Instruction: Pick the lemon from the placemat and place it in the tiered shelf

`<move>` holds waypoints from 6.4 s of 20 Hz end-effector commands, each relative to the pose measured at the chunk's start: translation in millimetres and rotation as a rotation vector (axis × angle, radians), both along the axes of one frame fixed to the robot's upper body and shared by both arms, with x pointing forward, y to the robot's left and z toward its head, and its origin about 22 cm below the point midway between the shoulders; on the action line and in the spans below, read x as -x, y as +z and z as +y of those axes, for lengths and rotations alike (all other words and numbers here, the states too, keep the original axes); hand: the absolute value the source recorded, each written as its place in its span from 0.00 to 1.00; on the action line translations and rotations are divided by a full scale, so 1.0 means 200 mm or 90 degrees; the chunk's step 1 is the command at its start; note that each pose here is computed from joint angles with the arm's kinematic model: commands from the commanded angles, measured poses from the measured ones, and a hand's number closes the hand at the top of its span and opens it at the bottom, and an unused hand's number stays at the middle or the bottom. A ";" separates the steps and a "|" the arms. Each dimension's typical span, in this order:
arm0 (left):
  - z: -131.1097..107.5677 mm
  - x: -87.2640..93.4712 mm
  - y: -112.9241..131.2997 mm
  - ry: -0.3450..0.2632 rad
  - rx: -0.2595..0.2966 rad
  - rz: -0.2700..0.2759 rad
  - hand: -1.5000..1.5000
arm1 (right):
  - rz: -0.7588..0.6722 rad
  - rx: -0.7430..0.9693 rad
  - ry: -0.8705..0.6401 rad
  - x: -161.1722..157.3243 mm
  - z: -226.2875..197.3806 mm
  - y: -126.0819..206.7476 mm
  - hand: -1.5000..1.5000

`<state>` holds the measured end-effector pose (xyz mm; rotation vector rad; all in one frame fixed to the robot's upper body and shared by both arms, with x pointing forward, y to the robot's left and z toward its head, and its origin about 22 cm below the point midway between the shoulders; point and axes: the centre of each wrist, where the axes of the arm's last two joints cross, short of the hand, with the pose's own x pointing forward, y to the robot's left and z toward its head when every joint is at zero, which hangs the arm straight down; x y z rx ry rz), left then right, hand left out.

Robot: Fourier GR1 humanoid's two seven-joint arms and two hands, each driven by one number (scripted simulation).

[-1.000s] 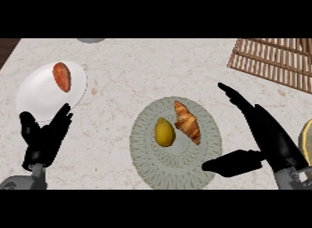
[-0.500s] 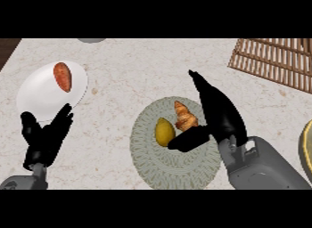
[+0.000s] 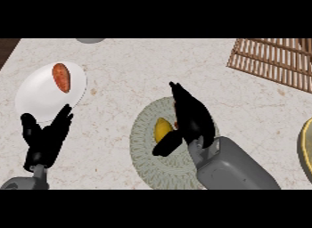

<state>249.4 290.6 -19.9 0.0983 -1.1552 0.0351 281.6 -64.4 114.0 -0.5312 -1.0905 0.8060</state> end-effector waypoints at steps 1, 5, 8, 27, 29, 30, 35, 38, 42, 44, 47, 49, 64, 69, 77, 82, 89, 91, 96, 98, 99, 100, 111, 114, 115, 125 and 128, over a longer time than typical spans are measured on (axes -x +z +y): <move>0.00 0.11 -0.08 0.006 0.008 0.023 0.50 | 0.051 0.040 -0.070 0.04 0.08 -0.02 0.00; 0.03 0.08 -0.09 -0.002 0.009 0.026 0.50 | 0.035 0.073 -0.079 0.03 0.13 -0.04 0.00; 0.00 -0.03 -0.01 -0.003 0.021 0.023 0.50 | 0.050 0.091 -0.076 -0.03 0.11 -0.11 0.00; 0.07 -0.02 0.04 -0.008 0.004 0.023 0.50 | 0.034 0.152 -0.111 -0.05 0.17 -0.31 0.00; 0.04 0.07 -0.01 -0.004 0.006 0.021 0.50 | 0.018 0.147 -0.118 0.00 0.11 -0.45 0.00; 0.04 0.00 -0.11 0.001 0.013 0.026 0.50 | 0.013 0.137 -0.112 -0.04 0.16 -0.40 0.00; -0.02 0.02 -0.11 -0.010 0.005 0.025 0.50 | 0.004 0.131 -0.101 -0.09 0.12 -0.53 0.00; 0.00 0.03 -0.14 -0.005 0.015 0.030 0.50 | 0.001 0.126 -0.109 -0.10 0.17 -0.48 0.00; 0.01 -0.02 -0.01 -0.006 0.009 0.017 0.50 | 0.103 0.170 0.045 -0.03 0.13 -0.65 1.00; 0.03 0.01 -0.06 -0.009 0.007 0.025 0.50 | 0.072 0.187 0.079 -0.10 0.17 -0.53 1.00; -0.03 0.00 -0.05 -0.006 0.004 0.021 0.50 | 0.055 0.127 0.045 -0.03 0.18 -0.62 1.00; 0.02 0.00 -0.02 -0.003 0.006 0.028 0.50 | 0.038 0.107 0.060 0.00 0.22 -0.53 1.00; 0.03 0.03 -0.02 0.020 0.000 0.023 0.50 | -0.163 0.048 -0.072 -0.31 -0.64 -0.07 1.00; 0.06 0.05 -0.04 0.025 0.006 0.030 0.50 | -0.279 0.053 -0.129 -0.22 -0.56 0.29 1.00; 0.04 0.00 -0.01 0.010 0.000 0.031 0.50 | -0.366 0.088 -0.230 -0.11 -0.74 0.88 1.00; 0.04 0.03 -0.01 0.008 0.007 0.028 0.50 | -0.381 0.081 -0.285 -0.14 -0.92 0.99 1.00; 0.00 0.00 -0.04 0.009 0.013 0.032 0.50 | -0.419 0.063 -0.339 -0.17 -1.14 1.32 1.00; -0.03 0.05 -0.01 -0.006 0.005 0.028 0.50 | -0.424 0.051 -0.356 -0.27 -1.20 1.34 1.00; 0.03 -0.04 -0.01 -0.001 0.004 0.016 0.50 | -0.407 0.075 -0.353 -0.43 -1.29 1.33 1.00; 0.06 0.02 0.02 -0.001 -0.002 0.022 0.50 | -0.397 0.078 -0.335 -0.36 -1.37 1.40 1.00; 0.04 0.07 -0.08 -0.009 0.007 0.024 0.50 | -0.388 0.062 -0.339 -0.42 -1.43 1.37 1.00; 0.04 0.05 -0.14 -0.011 0.014 0.032 0.50 | -0.379 0.069 -0.328 -0.44 -1.39 1.41 1.00; -0.05 -0.04 -0.01 -0.020 0.011 0.018 0.50 | -0.361 0.138 -0.312 -0.63 -1.62 1.17 1.00; 0.03 0.02 -0.07 -0.009 0.005 0.023 0.50 | -0.360 0.123 -0.307 -0.64 -1.68 1.09 1.00; -0.01 -0.02 -0.02 -0.026 0.009 0.015 0.50 | -0.359 0.122 -0.315 -0.67 -1.63 1.14 1.00; 0.03 0.00 -0.01 -0.024 0.001 0.019 0.50 | -0.396 0.127 -0.297 -0.69 -1.75 1.04 1.00; -0.01 -0.08 0.01 -0.032 0.007 0.012 0.50 | -0.392 0.132 -0.285 -0.71 -1.73 1.04 1.00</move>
